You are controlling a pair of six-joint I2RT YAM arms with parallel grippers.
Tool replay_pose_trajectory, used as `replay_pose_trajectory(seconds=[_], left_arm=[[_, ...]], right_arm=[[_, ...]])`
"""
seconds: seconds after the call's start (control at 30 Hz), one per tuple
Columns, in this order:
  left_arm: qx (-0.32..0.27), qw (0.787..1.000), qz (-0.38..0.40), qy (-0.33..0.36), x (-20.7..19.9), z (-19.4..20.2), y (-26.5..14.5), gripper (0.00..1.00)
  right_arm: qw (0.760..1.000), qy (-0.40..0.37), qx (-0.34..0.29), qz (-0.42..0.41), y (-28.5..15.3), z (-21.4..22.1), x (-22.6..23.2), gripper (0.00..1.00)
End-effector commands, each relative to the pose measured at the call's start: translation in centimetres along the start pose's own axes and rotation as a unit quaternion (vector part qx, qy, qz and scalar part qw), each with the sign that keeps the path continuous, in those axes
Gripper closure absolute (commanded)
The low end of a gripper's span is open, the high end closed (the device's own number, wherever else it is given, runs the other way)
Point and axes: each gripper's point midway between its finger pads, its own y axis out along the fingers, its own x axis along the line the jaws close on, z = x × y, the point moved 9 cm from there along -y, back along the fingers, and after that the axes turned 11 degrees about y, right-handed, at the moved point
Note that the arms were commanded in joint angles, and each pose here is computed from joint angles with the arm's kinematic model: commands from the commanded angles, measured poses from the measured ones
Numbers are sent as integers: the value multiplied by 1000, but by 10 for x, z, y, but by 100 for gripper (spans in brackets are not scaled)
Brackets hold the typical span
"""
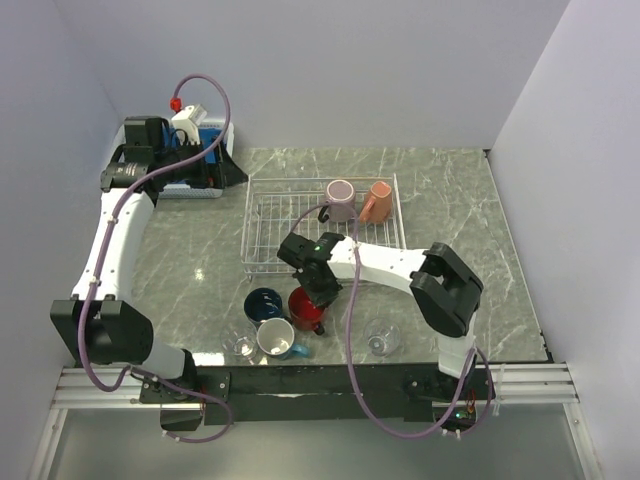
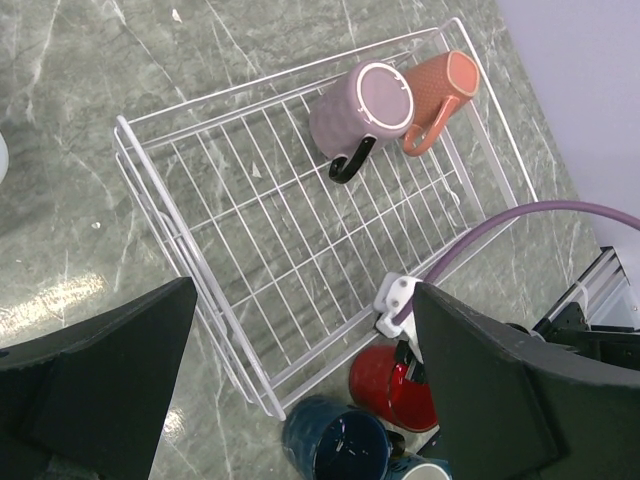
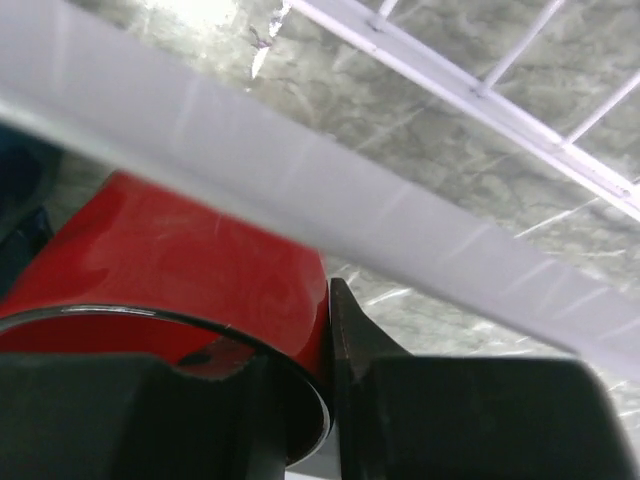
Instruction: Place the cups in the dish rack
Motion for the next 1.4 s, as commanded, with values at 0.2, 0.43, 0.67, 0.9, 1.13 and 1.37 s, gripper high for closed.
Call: replay_pose_trajectory(seconds=[0.2,0.43,0.67,0.9,1.13,1.37], left_arm=[[-34,999,30,13,-5,-24,0,1],[-53,998,41,-12,-9,-65,2,4],[-110,986,122,-9,-44,-110,-32,4],[-75,952,267,-127,-62,-92,-32,4],[-78,942,296,-136,-84,-97,-33,4],[-67,932,327,-145,-111,-96,-26,4]], right_arm=[[997,22,-62,33,-64,6,-23,100],[976,91,-195,-32,-188,-30,-37,100],[876,183,-380,-232,-291,-78,-68,100],[730,232,-434,-473,-307,-131,-83,100],[674,250,-374,-586,-295,-176,-68,100],[653,250,-368,-613,-290,-196,-64,100]])
